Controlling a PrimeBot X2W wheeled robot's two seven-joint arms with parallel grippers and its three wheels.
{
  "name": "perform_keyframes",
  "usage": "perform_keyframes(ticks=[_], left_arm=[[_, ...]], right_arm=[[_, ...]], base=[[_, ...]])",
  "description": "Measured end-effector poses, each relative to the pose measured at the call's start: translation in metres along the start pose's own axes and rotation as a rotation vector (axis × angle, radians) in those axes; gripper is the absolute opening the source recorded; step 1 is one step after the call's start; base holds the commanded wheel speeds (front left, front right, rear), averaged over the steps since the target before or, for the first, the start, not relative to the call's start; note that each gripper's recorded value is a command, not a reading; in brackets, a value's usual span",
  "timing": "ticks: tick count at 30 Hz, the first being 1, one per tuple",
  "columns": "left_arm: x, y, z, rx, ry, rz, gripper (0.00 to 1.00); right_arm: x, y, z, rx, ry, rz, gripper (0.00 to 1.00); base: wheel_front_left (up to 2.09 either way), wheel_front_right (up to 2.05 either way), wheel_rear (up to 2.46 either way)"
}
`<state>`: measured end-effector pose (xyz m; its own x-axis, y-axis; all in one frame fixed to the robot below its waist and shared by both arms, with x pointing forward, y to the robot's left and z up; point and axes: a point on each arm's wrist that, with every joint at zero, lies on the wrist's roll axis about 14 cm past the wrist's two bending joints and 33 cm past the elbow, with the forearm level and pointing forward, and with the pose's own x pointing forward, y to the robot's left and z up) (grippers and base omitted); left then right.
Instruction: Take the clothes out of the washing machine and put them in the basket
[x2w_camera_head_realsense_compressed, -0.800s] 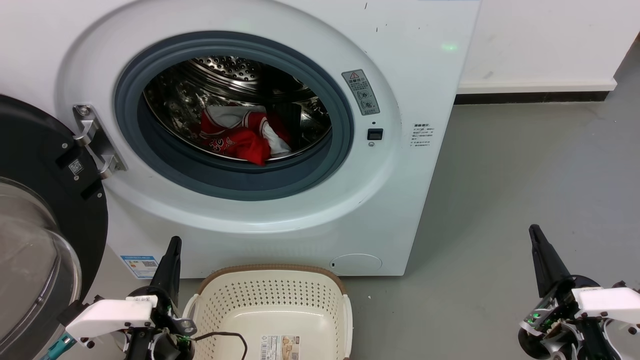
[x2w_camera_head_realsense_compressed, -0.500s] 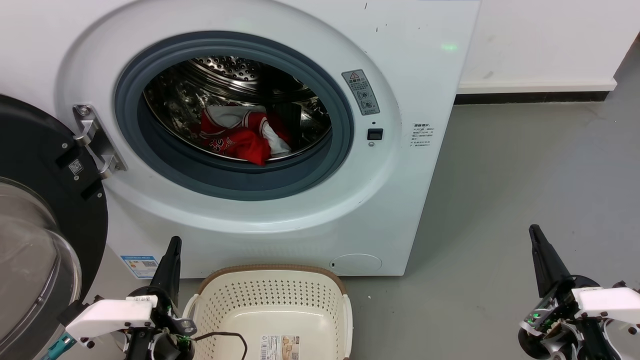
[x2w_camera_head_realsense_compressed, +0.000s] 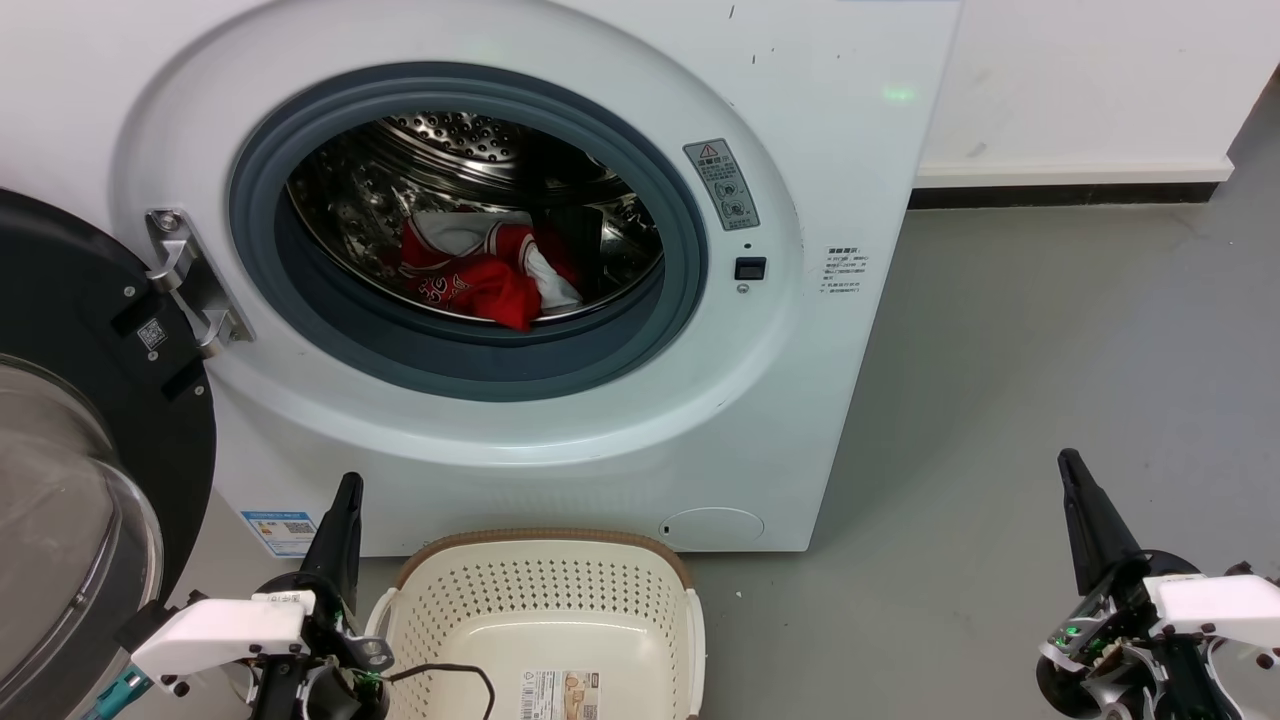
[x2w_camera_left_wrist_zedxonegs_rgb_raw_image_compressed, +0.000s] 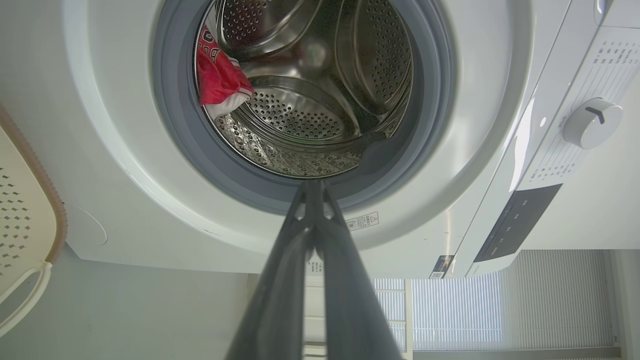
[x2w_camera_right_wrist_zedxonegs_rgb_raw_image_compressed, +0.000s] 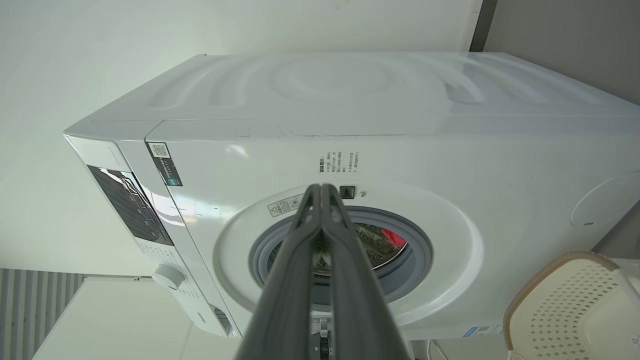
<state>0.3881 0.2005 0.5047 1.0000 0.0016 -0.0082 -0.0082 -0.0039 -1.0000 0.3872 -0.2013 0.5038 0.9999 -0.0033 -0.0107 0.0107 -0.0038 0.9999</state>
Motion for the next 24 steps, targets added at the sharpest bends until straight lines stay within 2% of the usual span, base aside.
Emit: perform_keyframes(ticks=[12,13,14,15,16,24], left_arm=[[0.0,0.0,0.0,0.0,0.0,0.0,0.0],[0.0,0.0,0.0,0.0,0.0,0.0,1.0],[0.0,0.002,0.0,-0.001,0.0,0.005,0.0],[-0.002,0.005,0.0,-0.002,0.0,0.016,1.0],[-0.009,0.02,-0.002,-0.006,0.001,0.058,1.0],[-0.006,0.01,-0.01,0.008,0.002,0.029,1.0]], right_arm=[[0.0,0.0,0.0,0.0,0.0,0.0,0.0],[0.0,0.0,0.0,0.0,0.0,0.0,1.0],[0.0,-0.001,0.0,0.0,0.0,-0.004,0.0],[-0.002,-0.005,0.0,0.001,-0.001,-0.015,1.0],[-0.008,-0.018,0.001,0.003,-0.006,-0.054,1.0],[-0.011,-0.015,-0.002,-0.042,-0.016,-0.045,1.0]], base=[[0.0,0.0,0.0],[0.0,0.0,0.0],[0.0,0.0,0.0],[0.0,0.0,0.0],[0.0,0.0,0.0],[0.0,0.0,0.0]])
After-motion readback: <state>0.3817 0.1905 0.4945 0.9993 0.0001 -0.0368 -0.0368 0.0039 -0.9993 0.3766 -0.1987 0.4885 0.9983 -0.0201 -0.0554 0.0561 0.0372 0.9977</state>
